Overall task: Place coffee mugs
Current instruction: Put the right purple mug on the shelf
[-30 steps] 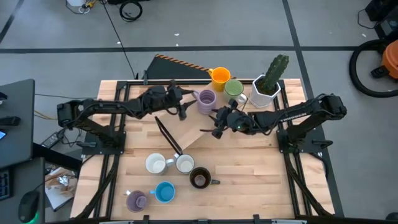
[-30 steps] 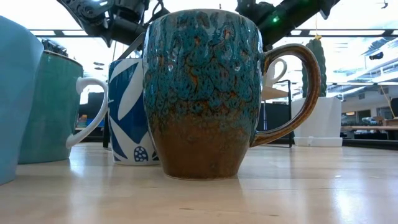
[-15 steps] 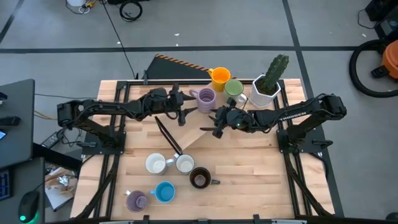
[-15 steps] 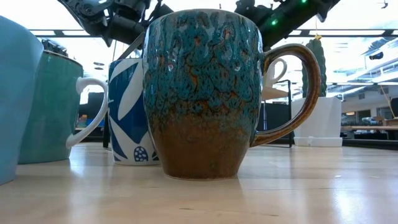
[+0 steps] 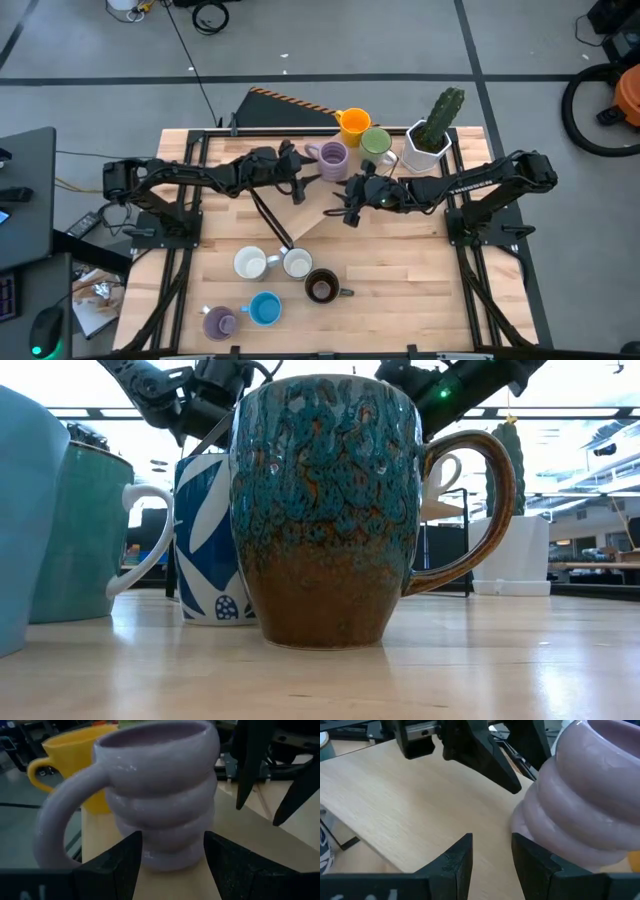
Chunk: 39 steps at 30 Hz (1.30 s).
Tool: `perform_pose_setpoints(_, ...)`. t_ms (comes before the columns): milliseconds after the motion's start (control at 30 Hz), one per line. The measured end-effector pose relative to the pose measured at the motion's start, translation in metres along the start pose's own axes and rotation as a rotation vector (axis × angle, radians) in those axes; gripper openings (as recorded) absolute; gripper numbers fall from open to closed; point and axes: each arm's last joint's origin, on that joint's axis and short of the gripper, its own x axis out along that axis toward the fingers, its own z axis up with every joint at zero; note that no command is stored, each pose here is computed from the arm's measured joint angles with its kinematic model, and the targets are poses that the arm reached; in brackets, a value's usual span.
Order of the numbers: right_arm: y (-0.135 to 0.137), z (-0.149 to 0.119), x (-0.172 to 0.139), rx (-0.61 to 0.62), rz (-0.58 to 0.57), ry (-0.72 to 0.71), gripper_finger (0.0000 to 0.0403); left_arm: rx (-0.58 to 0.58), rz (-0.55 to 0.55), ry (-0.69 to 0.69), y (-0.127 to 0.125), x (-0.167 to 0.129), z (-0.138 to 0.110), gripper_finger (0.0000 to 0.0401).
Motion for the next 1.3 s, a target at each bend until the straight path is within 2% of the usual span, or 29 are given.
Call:
perform_pose_setpoints(200, -0.005, 0.000, 0.001, 0.019, -0.113, 0.001, 0.0142, -0.004, 0.026, -0.048, 0.001, 0.000, 0.005, 0.0219)
perform_pose_setpoints(633, -0.017, 0.005, 0.005, 0.072, -0.166, -0.046, 0.0142, -0.055, 0.038, -0.040, 0.002, -0.003, 0.007, 0.0219)
perform_pose_setpoints(867, -0.022, 0.005, 0.007, 0.095, -0.176, -0.045, 0.0142, -0.007, 0.132, -0.032, 0.005, -0.003, 0.007, 0.0219)
perform_pose_setpoints(1067, -0.018, 0.005, 0.005, 0.090, -0.163, -0.045, 0.0142, -0.005, 0.124, -0.029, 0.002, -0.003, 0.007, 0.0219)
perform_pose_setpoints(1300, -0.001, 0.005, -0.002, 0.092, -0.118, -0.055, 0.0142, 0.003, 0.095, -0.004, -0.007, -0.004, 0.006, 0.0219)
